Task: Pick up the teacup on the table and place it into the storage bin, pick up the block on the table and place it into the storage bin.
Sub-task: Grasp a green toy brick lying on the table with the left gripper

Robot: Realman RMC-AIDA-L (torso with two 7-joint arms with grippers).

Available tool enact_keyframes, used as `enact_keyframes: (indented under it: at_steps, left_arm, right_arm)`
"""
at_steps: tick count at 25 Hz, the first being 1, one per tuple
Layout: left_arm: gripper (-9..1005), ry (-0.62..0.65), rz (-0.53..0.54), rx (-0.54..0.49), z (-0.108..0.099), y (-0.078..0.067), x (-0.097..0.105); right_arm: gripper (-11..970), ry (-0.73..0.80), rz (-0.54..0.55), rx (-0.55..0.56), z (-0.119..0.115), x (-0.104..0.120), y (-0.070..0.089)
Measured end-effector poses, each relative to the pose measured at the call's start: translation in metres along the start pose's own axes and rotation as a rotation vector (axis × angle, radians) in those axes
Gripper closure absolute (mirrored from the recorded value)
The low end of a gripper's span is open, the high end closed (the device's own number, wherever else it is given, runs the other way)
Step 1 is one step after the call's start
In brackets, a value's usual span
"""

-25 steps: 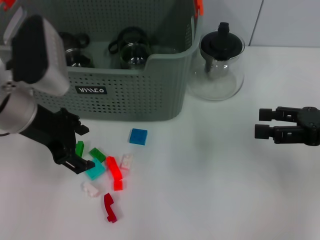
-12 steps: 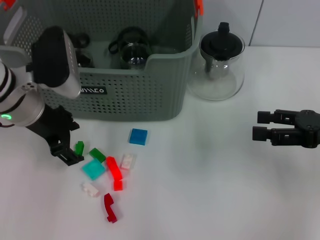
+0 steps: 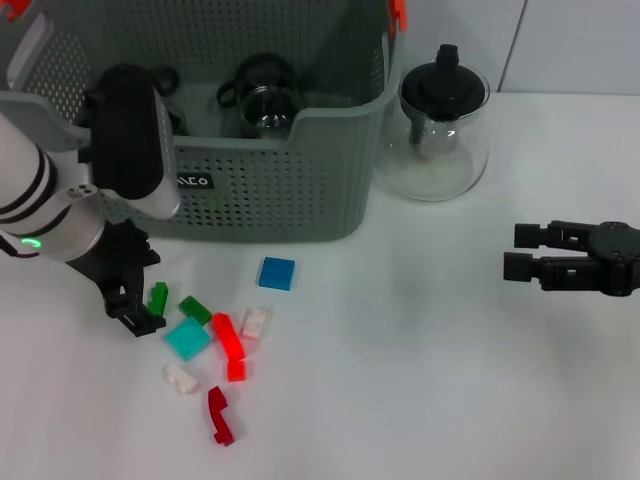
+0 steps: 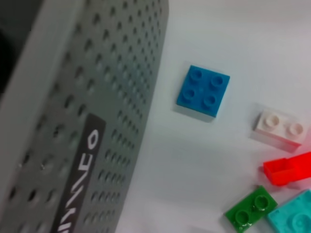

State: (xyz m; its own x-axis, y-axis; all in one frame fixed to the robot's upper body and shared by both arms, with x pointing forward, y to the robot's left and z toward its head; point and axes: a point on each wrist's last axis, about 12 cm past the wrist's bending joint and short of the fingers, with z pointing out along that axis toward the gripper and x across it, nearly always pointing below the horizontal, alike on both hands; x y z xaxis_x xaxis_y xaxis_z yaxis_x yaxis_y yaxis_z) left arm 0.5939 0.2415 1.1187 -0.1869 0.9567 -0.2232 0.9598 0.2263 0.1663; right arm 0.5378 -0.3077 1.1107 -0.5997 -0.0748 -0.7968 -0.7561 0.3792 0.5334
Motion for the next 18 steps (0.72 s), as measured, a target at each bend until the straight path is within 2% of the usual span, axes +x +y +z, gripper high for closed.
enact_keyframes:
  at_steps: [15,18]
  left_arm:
    - [161,0.012,0.026,-0.001,0.0062,-0.0008,-0.0025]
    - [265,0.016,0.031,0.004,0.0071,-0.0014,-0.0026]
  right_arm:
    - [16,-0.004,0.008,0.004,-0.0015,0.0039,0.0003]
    - [17,-0.004,0.008,0.003,-0.0015,0.0041,0.0003]
